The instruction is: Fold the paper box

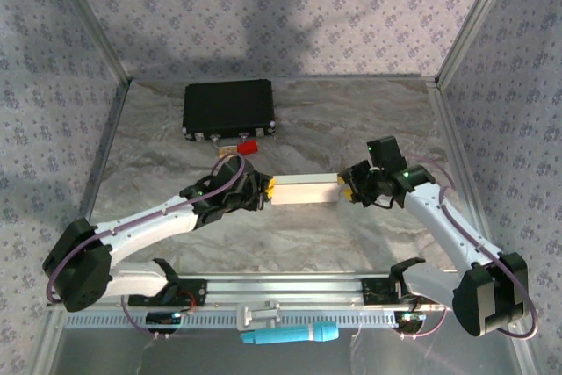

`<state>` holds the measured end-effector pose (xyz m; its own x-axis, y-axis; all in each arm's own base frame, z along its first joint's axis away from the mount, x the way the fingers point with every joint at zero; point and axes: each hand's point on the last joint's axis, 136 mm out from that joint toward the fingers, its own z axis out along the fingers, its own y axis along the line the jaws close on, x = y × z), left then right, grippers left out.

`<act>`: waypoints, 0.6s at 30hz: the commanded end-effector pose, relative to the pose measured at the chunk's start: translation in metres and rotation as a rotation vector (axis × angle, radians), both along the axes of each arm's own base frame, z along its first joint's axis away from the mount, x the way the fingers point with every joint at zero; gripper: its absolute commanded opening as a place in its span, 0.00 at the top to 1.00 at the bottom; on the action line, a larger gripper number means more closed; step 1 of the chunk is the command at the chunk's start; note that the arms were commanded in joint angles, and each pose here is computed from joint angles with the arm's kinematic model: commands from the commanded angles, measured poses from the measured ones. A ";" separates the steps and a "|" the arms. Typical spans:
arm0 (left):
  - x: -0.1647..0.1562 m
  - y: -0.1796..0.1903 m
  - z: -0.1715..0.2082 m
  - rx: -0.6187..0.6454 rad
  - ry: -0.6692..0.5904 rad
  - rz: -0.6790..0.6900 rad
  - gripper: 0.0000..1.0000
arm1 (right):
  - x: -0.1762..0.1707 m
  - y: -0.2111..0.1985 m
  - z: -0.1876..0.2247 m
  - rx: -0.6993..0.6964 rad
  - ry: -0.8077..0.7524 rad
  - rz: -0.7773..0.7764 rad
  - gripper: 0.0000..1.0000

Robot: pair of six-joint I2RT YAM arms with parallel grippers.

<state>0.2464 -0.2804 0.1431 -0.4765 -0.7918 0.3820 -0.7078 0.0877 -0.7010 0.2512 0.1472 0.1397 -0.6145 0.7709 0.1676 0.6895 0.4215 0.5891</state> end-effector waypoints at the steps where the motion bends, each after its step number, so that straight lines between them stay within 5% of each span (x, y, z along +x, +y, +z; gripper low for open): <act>1: -0.018 0.022 -0.044 0.141 0.130 0.012 0.84 | -0.029 -0.018 -0.035 -0.109 0.159 -0.003 0.66; 18: -0.052 0.039 -0.089 0.242 0.264 -0.086 0.84 | -0.047 -0.035 -0.062 -0.196 0.277 -0.011 0.66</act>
<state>0.2422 -0.2812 0.1360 -0.5112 -0.7724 0.3769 -0.7071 0.1286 -0.6954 0.2509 0.1447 0.1297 -0.6235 0.7645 0.1638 0.6960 0.4473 0.5617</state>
